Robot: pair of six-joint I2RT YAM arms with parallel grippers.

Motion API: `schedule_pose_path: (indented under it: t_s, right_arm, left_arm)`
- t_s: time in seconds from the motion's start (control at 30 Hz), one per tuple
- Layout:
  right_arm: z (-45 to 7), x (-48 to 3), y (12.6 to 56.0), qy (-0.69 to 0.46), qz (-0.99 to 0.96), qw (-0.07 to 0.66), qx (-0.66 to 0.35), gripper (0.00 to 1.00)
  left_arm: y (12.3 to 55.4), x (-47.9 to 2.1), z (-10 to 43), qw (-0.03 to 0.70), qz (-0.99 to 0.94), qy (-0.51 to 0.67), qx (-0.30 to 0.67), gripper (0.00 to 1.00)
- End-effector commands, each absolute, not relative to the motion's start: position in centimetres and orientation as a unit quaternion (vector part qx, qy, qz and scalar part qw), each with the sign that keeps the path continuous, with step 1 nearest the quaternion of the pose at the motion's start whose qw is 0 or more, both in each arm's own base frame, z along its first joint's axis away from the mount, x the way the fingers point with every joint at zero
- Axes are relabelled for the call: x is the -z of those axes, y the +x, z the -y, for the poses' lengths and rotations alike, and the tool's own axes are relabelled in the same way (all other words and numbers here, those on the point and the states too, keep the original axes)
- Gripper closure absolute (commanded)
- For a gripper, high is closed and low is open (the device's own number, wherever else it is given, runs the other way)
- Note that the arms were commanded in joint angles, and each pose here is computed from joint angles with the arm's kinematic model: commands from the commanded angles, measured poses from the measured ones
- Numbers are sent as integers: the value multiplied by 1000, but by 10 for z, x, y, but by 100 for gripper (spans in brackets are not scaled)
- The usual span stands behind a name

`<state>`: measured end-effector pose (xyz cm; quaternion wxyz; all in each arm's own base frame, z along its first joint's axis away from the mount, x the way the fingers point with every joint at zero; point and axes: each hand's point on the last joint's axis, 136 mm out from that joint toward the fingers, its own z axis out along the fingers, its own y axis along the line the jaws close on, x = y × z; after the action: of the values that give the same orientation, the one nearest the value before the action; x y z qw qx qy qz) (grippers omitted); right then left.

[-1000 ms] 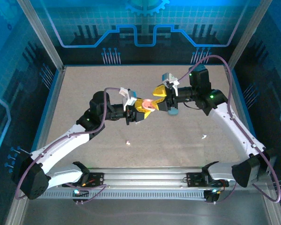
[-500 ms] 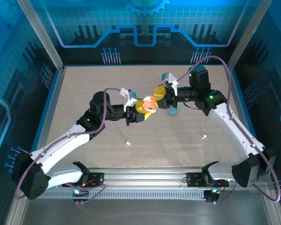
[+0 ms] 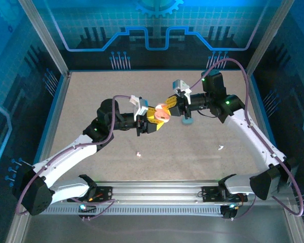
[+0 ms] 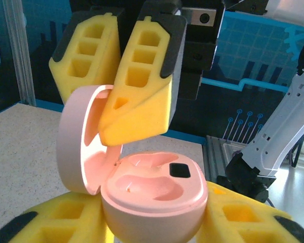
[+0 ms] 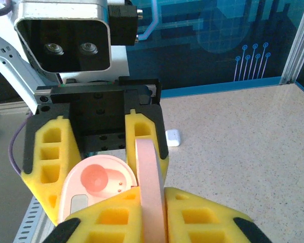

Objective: Insert the wireless bluetooth earbuds into the charging case

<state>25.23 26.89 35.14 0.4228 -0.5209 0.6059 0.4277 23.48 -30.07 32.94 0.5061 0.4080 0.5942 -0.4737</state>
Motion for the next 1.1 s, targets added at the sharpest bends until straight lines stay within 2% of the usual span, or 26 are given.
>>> schedule_pose_path:
  t_s: [0.0,0.13,0.33,0.8,0.97,1.07]
  right_arm:
    - [-272,-360,244,-534,-593,428,-424,86]
    - [-272,-359,245,-535,-596,439,-407,87]
    - [-272,-358,247,-533,-598,449,-396,87]
    - [-273,-354,246,-539,-597,453,-385,85]
    - [-274,-355,246,-539,-597,453,-386,85]
    - [-274,-356,245,-538,-595,454,-388,85]
  left_arm:
    - [234,-328,303,509,-585,415,476,54]
    - [236,-326,304,506,-588,409,481,45]
    - [237,-325,308,503,-587,410,484,39]
    - [238,-328,310,511,-585,407,481,41]
    - [238,-325,311,507,-588,407,482,47]
    - [238,-324,311,505,-589,409,481,47]
